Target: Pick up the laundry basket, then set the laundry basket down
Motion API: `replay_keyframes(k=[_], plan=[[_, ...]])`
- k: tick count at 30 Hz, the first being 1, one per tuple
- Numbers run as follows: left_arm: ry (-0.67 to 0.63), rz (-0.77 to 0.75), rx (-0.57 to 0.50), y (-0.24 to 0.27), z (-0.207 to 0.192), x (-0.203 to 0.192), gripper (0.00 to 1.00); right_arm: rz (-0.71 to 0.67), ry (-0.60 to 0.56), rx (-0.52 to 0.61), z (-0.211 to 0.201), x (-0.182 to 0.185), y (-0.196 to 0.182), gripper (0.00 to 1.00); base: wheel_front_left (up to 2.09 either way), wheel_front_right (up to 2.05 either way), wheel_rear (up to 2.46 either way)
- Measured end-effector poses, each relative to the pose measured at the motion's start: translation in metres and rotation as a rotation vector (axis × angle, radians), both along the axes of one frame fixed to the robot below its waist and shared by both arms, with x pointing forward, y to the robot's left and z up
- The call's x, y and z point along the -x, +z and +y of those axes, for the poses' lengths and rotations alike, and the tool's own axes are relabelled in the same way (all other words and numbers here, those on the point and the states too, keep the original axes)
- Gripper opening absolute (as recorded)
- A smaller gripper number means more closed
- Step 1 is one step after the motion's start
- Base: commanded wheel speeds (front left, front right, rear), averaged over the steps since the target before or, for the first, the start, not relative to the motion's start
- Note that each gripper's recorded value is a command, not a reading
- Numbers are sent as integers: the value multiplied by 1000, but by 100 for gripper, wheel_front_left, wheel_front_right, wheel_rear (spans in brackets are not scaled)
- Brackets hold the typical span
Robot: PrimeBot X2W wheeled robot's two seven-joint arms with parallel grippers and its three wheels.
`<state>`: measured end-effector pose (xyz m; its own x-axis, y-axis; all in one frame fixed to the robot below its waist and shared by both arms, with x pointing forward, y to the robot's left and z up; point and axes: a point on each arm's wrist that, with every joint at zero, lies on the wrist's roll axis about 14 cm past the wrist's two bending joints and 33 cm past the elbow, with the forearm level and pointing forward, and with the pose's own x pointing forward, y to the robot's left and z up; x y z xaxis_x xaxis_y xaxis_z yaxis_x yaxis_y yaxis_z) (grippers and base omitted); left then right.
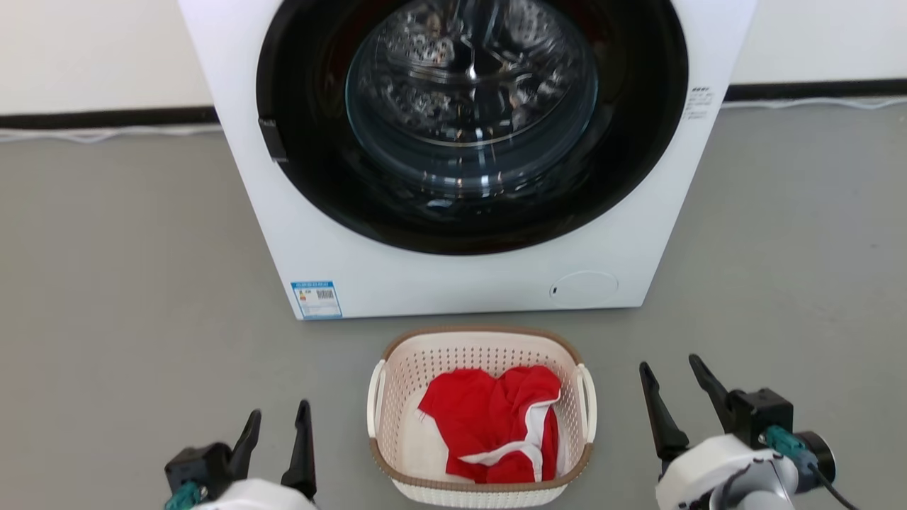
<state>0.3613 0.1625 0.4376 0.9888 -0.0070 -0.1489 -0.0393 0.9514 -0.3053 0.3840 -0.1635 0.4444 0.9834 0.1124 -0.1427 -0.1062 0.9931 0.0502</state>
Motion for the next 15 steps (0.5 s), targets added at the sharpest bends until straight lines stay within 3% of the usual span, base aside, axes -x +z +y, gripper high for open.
replay_keyframes(k=[9, 10, 15], plan=[[19, -26, -17, 8, 5, 12, 100, -40, -27, 6, -10, 13, 10, 100, 0, 0, 0], [21, -24, -16, 7, 6, 13, 0, -33, -28, 6, -10, 15, 8, 0, 0, 0, 0], [25, 70, -10, -22, 4, 31, 0, 76, -35, 0, -10, 37, -26, 0, 0, 0, 0]])
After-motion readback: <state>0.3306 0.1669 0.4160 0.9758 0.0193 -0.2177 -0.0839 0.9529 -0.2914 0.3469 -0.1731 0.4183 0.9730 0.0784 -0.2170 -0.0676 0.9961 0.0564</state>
